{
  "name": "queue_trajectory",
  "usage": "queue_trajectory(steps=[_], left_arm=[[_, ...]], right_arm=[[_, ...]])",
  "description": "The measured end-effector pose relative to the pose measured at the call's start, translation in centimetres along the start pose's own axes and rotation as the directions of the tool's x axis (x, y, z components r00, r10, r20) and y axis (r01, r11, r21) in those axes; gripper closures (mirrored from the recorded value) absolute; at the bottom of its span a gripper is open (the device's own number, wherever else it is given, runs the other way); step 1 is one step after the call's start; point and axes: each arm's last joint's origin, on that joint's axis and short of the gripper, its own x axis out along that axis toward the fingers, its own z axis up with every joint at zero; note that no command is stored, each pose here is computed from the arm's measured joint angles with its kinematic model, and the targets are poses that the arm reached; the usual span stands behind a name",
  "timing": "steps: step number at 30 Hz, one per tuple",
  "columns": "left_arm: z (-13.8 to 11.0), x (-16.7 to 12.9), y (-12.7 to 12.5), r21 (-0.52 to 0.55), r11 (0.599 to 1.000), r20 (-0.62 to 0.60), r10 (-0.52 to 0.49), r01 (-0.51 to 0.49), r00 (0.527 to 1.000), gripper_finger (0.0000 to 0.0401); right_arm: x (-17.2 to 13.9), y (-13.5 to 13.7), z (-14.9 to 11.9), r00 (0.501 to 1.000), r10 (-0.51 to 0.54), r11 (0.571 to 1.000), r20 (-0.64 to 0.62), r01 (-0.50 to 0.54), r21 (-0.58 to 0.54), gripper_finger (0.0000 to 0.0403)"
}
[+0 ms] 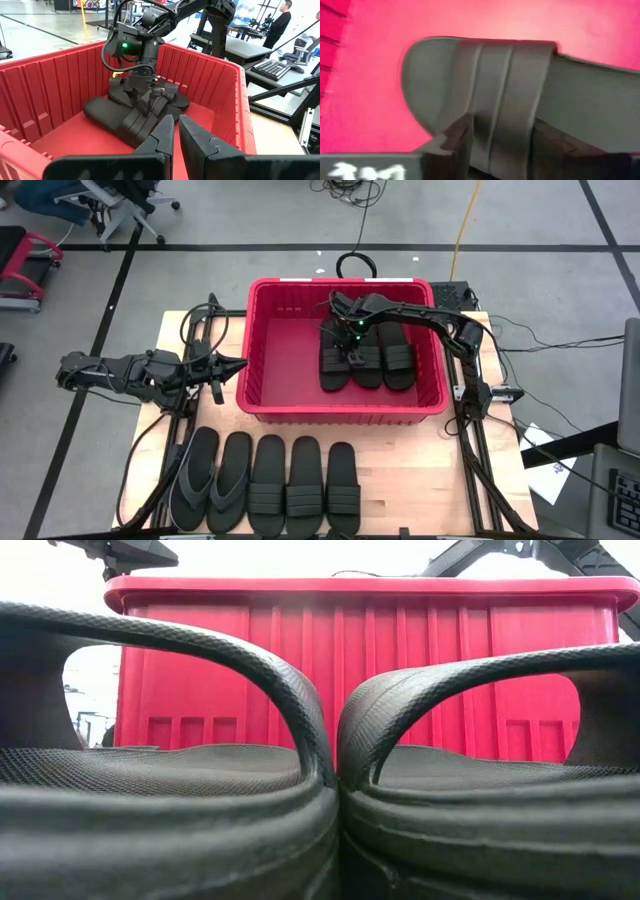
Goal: Pick and place slides into bin
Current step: Put the black slipper into the red bin
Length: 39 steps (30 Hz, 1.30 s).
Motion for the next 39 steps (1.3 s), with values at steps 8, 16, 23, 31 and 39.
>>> queue_trajectory(steps=[8,16,23,31,39], left_arm=[[0.0,0.0,0.0,0.003,1.0,0.0,-0.001,0.001,1.0,0.0375],[0.0,0.0,0.0,0.028,1.0,0.0,-0.001,0.001,1.0,0.0375],[-0.1,0.0,0.0,0.034,0.999,-0.009,0.002,-0.001,1.0,0.0375],[-0.1,0.0,0.0,0.034,0.999,-0.01,0.002,-0.002,1.0,0.0375],[-0.1,0.0,0.0,0.029,1.0,-0.013,0.002,-0.002,1.0,0.0375]], right_arm=[[-2.3,0.6,1.2,0.991,-0.129,0.99,0.04,0.131,-0.047,0.0218],[-5.2,2.5,2.2,0.978,-0.002,0.999,0.209,0.01,-0.035,0.026],[-4.6,4.3,2.7,0.98,0.085,0.99,0.182,-0.063,-0.123,0.0392],[-1.9,5.7,1.4,0.982,0.154,0.981,0.113,-0.138,-0.139,0.0402],[0.1,6.3,0.9,0.981,0.154,0.983,0.12,-0.14,-0.119,0.0403]])
